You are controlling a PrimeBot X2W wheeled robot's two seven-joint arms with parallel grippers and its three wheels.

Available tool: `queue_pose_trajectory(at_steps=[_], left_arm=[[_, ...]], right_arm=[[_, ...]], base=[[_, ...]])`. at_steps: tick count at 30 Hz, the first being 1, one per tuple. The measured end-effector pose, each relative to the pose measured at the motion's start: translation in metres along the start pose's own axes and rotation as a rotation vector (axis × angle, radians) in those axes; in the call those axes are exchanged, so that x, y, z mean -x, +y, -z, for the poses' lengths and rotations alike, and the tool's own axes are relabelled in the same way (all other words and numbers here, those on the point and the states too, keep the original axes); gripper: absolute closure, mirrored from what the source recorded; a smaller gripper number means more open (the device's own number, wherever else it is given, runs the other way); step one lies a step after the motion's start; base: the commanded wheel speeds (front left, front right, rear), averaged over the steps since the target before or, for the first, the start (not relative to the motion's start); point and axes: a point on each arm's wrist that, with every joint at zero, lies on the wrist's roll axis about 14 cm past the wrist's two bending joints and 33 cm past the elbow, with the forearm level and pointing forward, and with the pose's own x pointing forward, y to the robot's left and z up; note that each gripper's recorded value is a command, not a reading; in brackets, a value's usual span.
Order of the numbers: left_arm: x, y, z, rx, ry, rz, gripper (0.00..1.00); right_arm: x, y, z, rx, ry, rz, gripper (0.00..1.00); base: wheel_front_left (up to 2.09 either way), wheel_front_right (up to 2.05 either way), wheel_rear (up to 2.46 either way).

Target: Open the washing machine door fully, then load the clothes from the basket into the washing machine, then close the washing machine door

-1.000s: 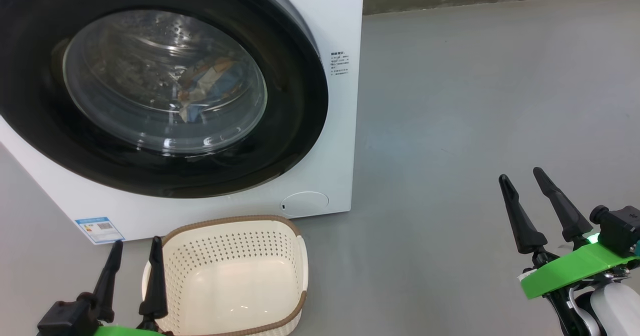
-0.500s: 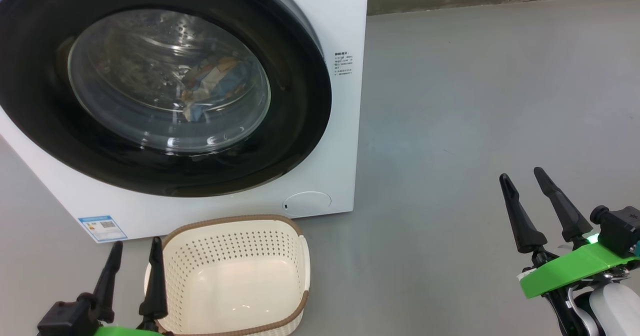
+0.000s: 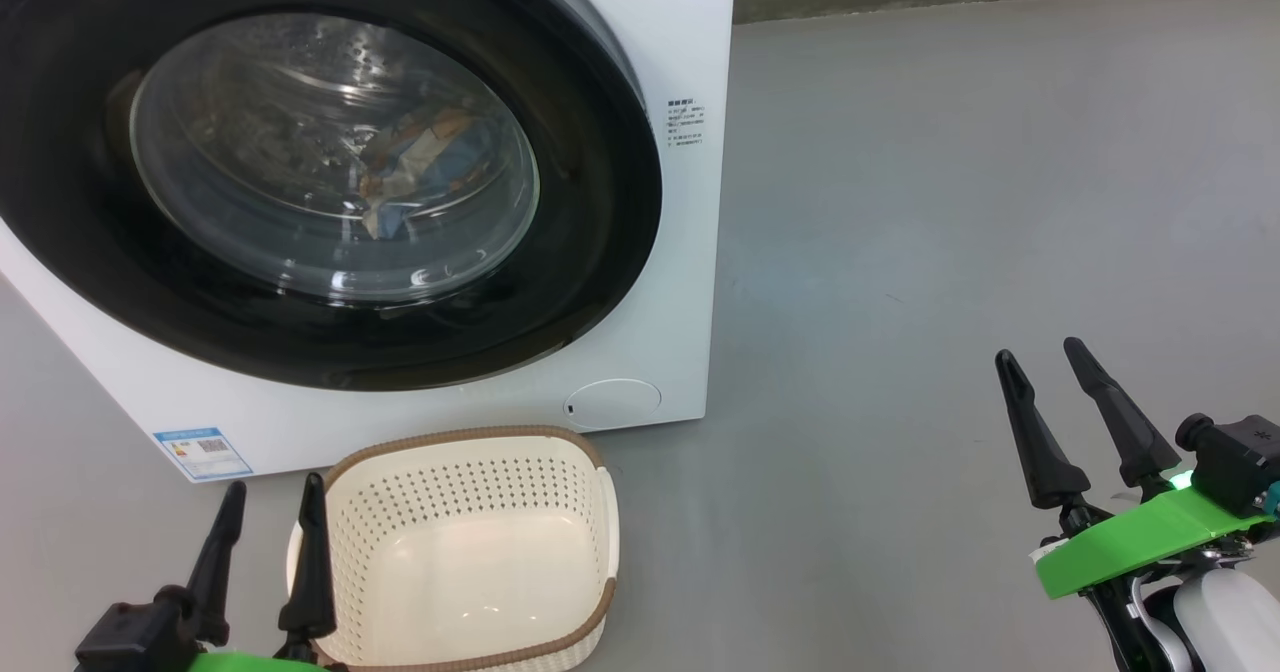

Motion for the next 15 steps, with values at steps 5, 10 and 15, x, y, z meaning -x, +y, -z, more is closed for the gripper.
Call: queue_pose_trajectory(at_steps=[5,10,15], left_arm=[[0.002,-0.001,0.007,0.009,0.021,-0.005,1.0],[0.016,-0.001,0.034,0.048,0.099,-0.032,1.0],[0.016,0.003,0.035,0.103,0.109,-0.054,1.0]], right_arm=[[0.003,0.001,0.009,-0.013,0.024,0.006,1.0],[0.022,0.005,0.047,-0.072,0.125,0.039,1.0],[0.022,0.002,0.047,-0.126,0.129,0.063,1.0]], base=[[0.0,0.0,0.0],[0.0,0.0,0.0],[0.0,0.0,0.0]])
